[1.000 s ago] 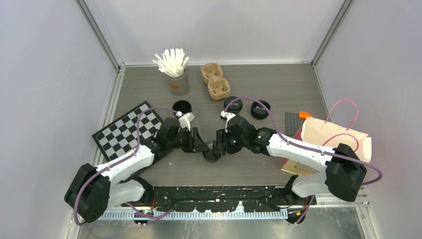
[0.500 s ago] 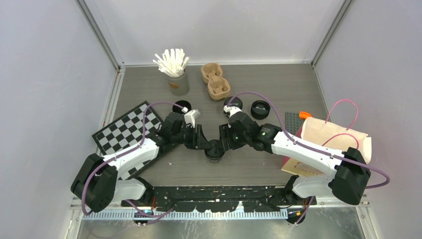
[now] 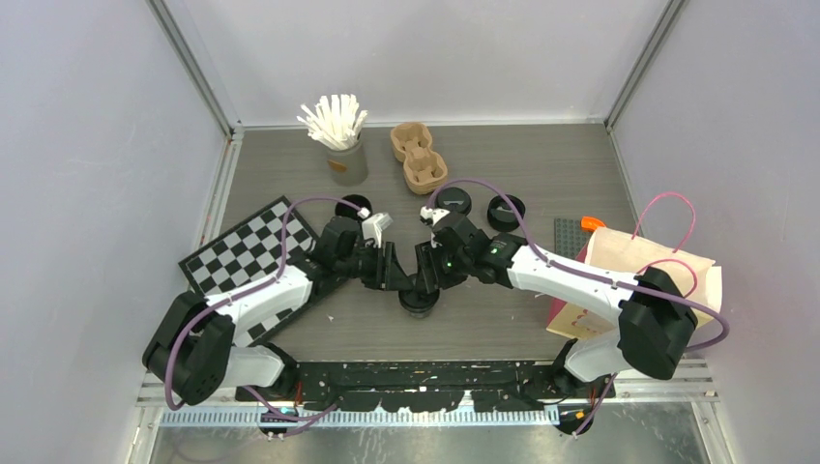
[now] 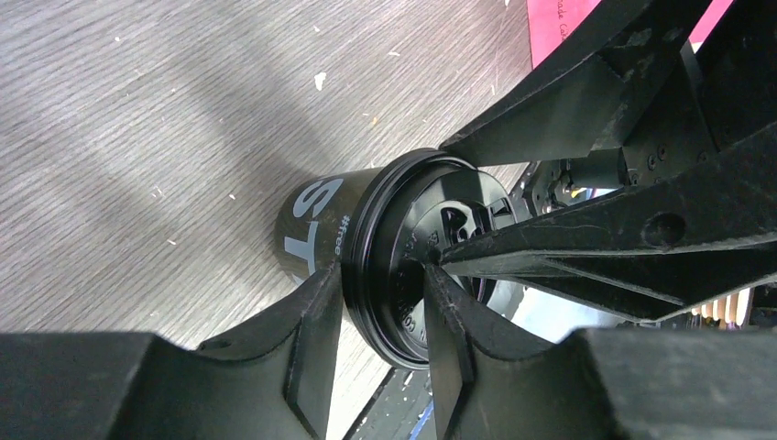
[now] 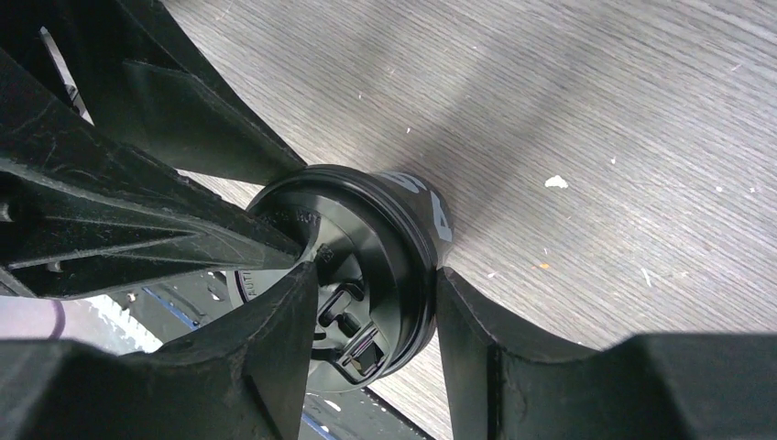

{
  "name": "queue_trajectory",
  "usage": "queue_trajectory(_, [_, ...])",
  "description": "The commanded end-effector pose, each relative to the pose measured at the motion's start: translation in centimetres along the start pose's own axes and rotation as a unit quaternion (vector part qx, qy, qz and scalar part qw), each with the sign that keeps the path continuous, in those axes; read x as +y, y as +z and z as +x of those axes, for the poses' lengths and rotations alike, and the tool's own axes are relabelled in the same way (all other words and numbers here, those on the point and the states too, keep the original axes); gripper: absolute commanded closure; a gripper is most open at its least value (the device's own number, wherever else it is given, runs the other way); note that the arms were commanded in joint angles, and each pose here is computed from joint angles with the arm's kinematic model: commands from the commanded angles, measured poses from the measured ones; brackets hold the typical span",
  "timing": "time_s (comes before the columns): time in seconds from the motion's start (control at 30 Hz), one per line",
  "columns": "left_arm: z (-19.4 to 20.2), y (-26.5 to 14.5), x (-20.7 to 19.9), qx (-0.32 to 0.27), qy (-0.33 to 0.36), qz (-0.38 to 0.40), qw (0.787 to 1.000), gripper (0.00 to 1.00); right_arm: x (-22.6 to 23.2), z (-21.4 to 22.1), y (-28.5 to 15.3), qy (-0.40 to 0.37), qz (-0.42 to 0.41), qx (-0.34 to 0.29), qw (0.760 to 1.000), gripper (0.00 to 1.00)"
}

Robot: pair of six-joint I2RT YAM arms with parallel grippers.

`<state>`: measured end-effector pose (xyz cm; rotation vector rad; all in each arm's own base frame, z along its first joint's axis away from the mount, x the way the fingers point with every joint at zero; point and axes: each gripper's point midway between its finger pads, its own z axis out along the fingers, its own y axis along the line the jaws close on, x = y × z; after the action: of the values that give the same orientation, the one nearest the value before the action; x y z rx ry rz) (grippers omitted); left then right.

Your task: Pack the takeout coffee

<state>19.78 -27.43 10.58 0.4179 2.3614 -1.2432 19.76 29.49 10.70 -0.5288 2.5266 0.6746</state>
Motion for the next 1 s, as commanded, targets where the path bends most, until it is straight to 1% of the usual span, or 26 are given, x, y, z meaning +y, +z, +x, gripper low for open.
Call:
queue_trajectory(0.0, [-1.6,-0.4,-1.8,-0.007,0.018,0.020,1.000,0.60,0.0,-0.1,0.4,0.005,-0.004,-0.010,1.000,0.49])
queue_trajectory(0.07, [-2.3,-1.0,-2.5,-0.008,0.010,0.013,1.000,0.55,-0.3,0.4,0.6,0.010,-0.002,-0.009,1.000,0.51])
queue_trajectory(0.17, [-3.5,-2.1,-3.2,-0.024,0.003,-0.006,1.000,0.49,-1.1,1.5,0.7,0.013,0.011,0.003,1.000,0.52])
queue_trajectory(0.27, [-4.0,-2.9,-3.4,-0.041,-0.006,-0.022,0.999,0.41,-1.6,2.1,0.7,0.015,0.018,0.005,1.000,0.52])
queue_trajectory(0.3, [-3.9,-3.1,-3.4,-0.042,-0.009,-0.024,0.999,0.40,-1.7,2.2,0.7,0.015,0.019,0.006,1.000,0.52])
queue_trajectory(0.5, [-1.6,-4.0,-2.9,-0.023,-0.027,-0.033,0.999,0.39,-2.0,2.6,0.9,0.019,0.023,0.010,0.999,0.52])
queue_trajectory(0.6, [-0.8,-4.8,-2.8,-0.037,-0.032,-0.032,0.998,0.39,-2.1,2.7,1.1,0.020,0.024,0.013,0.999,0.52])
queue_trajectory(0.67, [-0.1,-5.0,-2.8,-0.047,-0.048,-0.021,0.998,0.39,-2.0,2.7,1.1,0.022,0.023,0.012,0.999,0.52])
queue_trajectory(0.87, [1.2,-4.5,-2.0,-0.064,-0.084,-0.008,0.994,0.42,-1.8,2.6,1.1,0.027,0.019,0.007,0.999,0.52])
queue_trajectory(0.97, [1.3,-4.1,-2.1,-0.075,-0.094,0.015,0.993,0.43,-1.8,2.8,1.2,0.029,0.017,0.009,0.999,0.52])
